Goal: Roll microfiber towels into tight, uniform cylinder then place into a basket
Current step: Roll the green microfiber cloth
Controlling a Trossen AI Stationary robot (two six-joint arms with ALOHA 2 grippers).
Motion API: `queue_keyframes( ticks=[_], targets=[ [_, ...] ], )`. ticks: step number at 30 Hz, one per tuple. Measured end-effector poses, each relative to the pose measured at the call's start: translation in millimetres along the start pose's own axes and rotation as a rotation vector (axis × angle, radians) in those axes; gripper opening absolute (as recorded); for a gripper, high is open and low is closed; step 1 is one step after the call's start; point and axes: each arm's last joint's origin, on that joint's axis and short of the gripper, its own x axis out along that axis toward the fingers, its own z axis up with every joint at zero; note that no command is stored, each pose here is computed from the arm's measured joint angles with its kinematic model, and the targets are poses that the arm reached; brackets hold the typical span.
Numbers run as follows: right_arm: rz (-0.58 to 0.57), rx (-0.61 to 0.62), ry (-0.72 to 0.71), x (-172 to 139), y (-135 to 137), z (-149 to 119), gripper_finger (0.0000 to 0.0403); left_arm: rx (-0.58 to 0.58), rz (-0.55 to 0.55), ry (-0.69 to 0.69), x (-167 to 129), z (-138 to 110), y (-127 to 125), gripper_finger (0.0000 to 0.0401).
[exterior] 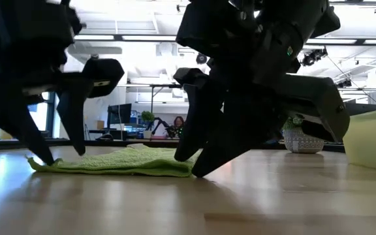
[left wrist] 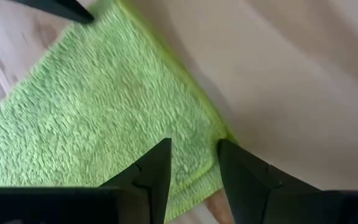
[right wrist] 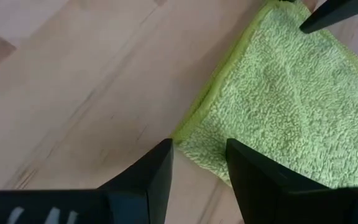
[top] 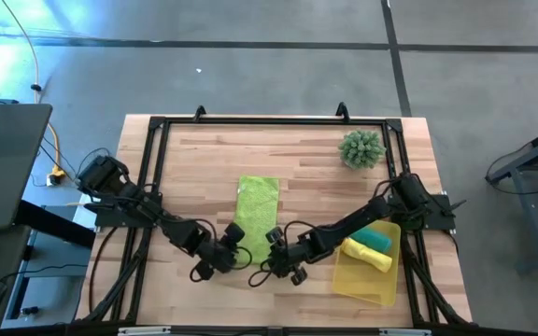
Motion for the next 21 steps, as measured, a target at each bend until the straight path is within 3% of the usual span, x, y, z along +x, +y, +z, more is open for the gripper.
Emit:
queue_keyframes(
  ticks=[5, 9, 15, 21],
  targets=[
    [0.000, 0.023, 0.001, 0.1, -0.3, -0.2, 0.0143, 0.008, 0.005, 0.040, 5.1, -2.8, -1.9, 0.0122],
    [0.004, 0.083, 0.002, 0.6, -3.1, -1.3, 0.0126, -0.115, -0.035, 0.041, 6.3, -3.4, -3.3, 0.0122],
    [0.010, 0.148, 0.003, 1.6, -5.7, -2.6, 0.0064, -0.320, -0.149, 0.032, 7.0, -3.4, -5.4, 0.0122],
    [0.002, 0.196, 0.008, 2.0, -6.3, -3.1, 0.0005, -0.453, -0.158, -0.013, 8.1, 1.2, -4.9, 0.0122]
  ],
)
